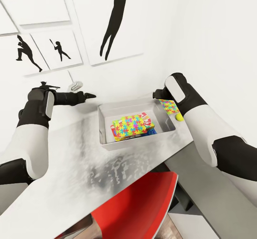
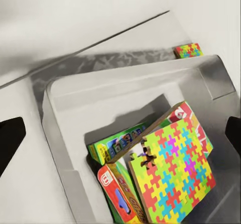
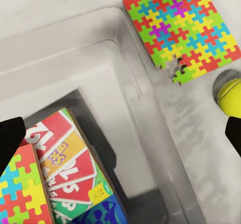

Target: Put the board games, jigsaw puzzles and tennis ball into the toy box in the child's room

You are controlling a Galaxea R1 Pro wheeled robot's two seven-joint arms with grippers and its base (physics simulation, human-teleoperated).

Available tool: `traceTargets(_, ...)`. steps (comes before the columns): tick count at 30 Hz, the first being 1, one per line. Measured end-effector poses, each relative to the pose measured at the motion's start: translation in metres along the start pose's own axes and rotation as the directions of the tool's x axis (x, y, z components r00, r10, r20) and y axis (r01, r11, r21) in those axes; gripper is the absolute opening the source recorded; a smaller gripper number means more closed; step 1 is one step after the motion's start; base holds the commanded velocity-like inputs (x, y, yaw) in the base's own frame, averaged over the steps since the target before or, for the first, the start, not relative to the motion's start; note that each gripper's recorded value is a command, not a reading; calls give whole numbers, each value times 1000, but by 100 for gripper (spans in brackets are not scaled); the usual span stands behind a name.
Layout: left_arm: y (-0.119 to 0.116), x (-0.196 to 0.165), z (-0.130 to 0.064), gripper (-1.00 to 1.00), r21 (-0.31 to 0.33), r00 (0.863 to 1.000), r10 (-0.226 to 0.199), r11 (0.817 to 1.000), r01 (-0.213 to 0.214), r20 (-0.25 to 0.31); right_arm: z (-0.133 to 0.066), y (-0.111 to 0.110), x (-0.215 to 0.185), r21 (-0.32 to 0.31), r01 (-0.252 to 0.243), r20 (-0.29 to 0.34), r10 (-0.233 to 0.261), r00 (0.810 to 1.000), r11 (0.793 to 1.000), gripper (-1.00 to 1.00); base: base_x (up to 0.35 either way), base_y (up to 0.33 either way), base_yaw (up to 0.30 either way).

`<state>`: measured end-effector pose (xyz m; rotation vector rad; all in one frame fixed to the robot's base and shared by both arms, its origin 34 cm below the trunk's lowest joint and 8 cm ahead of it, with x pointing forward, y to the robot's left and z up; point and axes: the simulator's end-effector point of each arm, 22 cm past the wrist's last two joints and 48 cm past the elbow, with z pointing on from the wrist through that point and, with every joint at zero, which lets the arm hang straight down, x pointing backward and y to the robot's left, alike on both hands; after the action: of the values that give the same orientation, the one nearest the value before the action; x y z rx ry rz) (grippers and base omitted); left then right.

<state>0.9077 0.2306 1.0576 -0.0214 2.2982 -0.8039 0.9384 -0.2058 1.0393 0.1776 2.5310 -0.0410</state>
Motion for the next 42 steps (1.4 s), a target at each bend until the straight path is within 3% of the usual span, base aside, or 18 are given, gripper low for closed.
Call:
traceTargets(14, -34, 15, 23, 100, 49, 999, 13, 999, -11, -34, 2, 0, 3, -1, -1, -5, 1, 1000, 1000, 100, 0, 0, 0)
traceTargets(25, -26, 27, 31, 100, -20, 996, 50, 998, -52, -77, 3, 1, 5, -2, 0, -8, 0, 1000, 1000, 100, 0, 0, 0)
traceTargets(42, -21, 32, 36, 100, -32, 994, 52, 998, -55, -91, 8, 0, 9, -1, 0, -17, 0, 1000, 1000, 100, 0, 0, 0)
